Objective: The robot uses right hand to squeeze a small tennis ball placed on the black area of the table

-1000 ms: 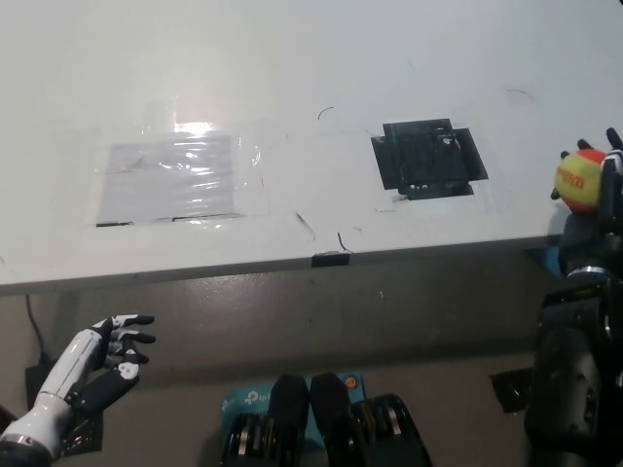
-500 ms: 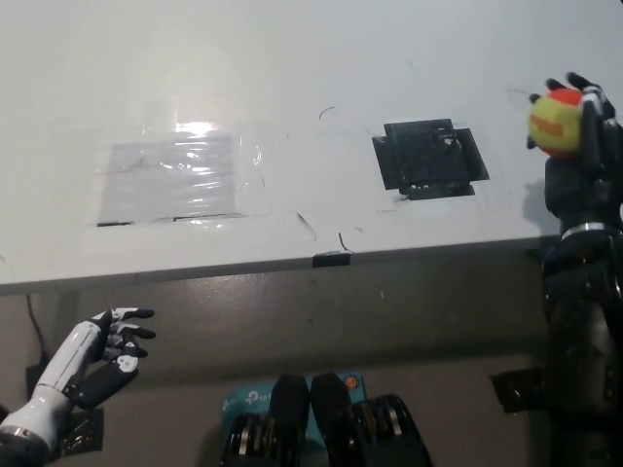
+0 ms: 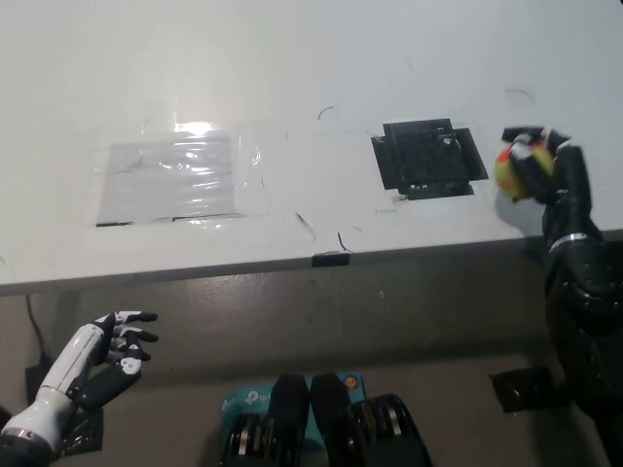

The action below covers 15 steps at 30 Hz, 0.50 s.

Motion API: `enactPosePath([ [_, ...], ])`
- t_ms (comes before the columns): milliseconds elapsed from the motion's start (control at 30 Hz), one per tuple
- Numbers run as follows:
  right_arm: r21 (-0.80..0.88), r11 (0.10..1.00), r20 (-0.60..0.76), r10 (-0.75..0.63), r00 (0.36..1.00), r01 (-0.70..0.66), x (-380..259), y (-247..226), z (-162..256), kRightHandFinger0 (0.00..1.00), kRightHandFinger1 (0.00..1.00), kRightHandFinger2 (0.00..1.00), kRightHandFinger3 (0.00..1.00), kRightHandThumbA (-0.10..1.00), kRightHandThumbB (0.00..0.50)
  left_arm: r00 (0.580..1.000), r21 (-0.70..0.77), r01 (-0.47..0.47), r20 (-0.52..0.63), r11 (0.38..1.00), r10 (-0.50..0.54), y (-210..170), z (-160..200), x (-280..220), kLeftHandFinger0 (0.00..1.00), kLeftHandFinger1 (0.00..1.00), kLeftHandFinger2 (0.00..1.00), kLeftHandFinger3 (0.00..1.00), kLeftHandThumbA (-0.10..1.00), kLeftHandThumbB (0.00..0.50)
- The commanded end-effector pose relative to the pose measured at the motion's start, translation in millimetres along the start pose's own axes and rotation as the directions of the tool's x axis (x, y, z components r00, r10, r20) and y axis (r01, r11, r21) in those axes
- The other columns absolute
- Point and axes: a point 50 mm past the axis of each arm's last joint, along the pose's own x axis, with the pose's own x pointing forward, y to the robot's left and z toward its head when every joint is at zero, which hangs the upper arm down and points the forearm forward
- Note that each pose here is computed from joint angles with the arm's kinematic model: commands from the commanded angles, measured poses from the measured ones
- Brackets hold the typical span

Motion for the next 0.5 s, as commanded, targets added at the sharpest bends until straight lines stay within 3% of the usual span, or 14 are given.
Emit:
enactPosePath([
  [0, -0.865, 0.455, 0.402, 0.377, 0.835, 0.211, 49, 24, 73, 0.00, 0.29, 0.72, 0.62, -0.10, 0.023, 0.998, 0.045, -0.006, 0.058, 0.999, 0.003, 19, 13, -1, 0.47, 0.53, 0.62, 0.73, 0.10, 0.070],
  [33, -0.881, 0.423, 0.388, 0.386, 0.837, 0.213, 50, 28, 72, 0.00, 0.32, 0.74, 0.63, -0.10, 0.001, 0.998, 0.045, -0.006, 0.056, 0.999, 0.004, 18, 12, -2, 0.47, 0.53, 0.62, 0.73, 0.09, 0.070],
  [133, -0.909, 0.370, 0.345, 0.407, 0.846, 0.193, 53, 36, 67, 0.00, 0.38, 0.78, 0.68, -0.10, 0.000, 0.998, 0.037, -0.001, 0.055, 0.999, -0.002, 16, 11, -3, 0.47, 0.53, 0.62, 0.72, 0.07, 0.067],
  [167, -0.915, 0.355, 0.336, 0.413, 0.846, 0.190, 54, 38, 65, 0.00, 0.37, 0.76, 0.60, -0.10, 0.000, 0.999, 0.034, 0.001, 0.055, 0.999, -0.003, 16, 10, -3, 0.47, 0.53, 0.62, 0.72, 0.07, 0.068],
  [233, -0.932, 0.309, 0.312, 0.426, 0.849, 0.187, 55, 50, 64, 0.00, 0.34, 0.73, 0.71, -0.10, 0.000, 0.998, 0.036, -0.001, 0.066, 0.999, -0.001, 16, 10, -5, 0.46, 0.52, 0.61, 0.72, 0.06, 0.073],
  [367, -0.943, 0.273, 0.297, 0.437, 0.849, 0.189, 54, 59, 65, 0.00, 0.21, 0.55, 0.83, -0.10, 0.004, 0.999, 0.037, 0.000, 0.045, 0.999, -0.002, 15, 9, -6, 0.48, 0.54, 0.63, 0.73, 0.04, 0.066],
  [400, -0.944, 0.268, 0.298, 0.443, 0.846, 0.192, 54, 62, 67, 0.00, 0.21, 0.53, 0.89, -0.10, 0.015, 0.999, 0.051, 0.001, 0.049, 0.999, -0.004, 15, 9, -6, 0.47, 0.54, 0.63, 0.73, 0.04, 0.064],
  [433, -0.945, 0.257, 0.301, 0.450, 0.841, 0.200, 54, 65, 70, 0.02, 0.29, 0.59, 0.96, -0.10, 0.031, 0.999, 0.047, 0.003, 0.051, 0.999, -0.005, 15, 8, -6, 0.47, 0.54, 0.63, 0.72, 0.04, 0.065],
  [467, -0.944, 0.247, 0.313, 0.454, 0.834, 0.219, 53, 67, 71, 0.00, 0.30, 0.58, 0.95, -0.10, 0.045, 0.999, 0.048, 0.002, 0.051, 0.999, -0.005, 15, 8, -6, 0.46, 0.53, 0.62, 0.72, 0.04, 0.067],
])
